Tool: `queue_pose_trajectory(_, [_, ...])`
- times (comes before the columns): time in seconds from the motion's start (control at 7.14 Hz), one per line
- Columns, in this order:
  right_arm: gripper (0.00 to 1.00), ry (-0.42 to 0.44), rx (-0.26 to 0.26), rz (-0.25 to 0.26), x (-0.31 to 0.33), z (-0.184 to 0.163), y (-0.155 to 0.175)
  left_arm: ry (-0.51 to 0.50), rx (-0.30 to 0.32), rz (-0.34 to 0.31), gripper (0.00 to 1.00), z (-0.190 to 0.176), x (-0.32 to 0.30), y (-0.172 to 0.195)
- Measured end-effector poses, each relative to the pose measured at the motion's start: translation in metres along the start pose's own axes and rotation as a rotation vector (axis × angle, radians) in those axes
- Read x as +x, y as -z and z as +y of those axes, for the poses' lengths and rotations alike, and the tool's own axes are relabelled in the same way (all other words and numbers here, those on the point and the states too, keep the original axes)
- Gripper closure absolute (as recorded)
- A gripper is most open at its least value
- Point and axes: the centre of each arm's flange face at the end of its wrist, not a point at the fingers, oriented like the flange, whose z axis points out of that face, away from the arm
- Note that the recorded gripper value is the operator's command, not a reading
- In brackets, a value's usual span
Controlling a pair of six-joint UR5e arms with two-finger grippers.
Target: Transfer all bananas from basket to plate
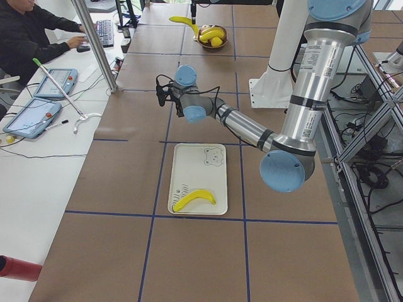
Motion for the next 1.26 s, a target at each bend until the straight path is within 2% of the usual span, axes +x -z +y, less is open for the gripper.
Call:
queue_pose_trajectory(0.28, [1.0, 0.011, -0.023, 0.002, -0.09, 0.033, -0.073, 0.034, -0.086, 0.099, 0.01, 0.044, 0.06, -0.026])
queue_pose_trajectory(0.42, [1.0, 0.036, -0.022, -0.003, -0.122, 0.054, -0.097, 0.028, -0.128, 0.14, 0.01, 0.065, 0.082, -0.036])
queue_pose_trajectory(0.7, [1.0, 0.035, -0.023, -0.031, -0.169, 0.081, -0.12, 0.02, -0.167, 0.204, 0.01, 0.101, 0.119, -0.047])
queue_pose_trajectory(0.98, [1.0, 0.048, -0.001, -0.035, -0.193, 0.096, -0.135, 0.021, -0.168, 0.265, 0.01, 0.147, 0.154, -0.068])
queue_pose_trajectory(1.26, [1.0, 0.052, 0.004, -0.037, -0.198, 0.099, -0.137, 0.029, -0.173, 0.292, 0.02, 0.174, 0.171, -0.079])
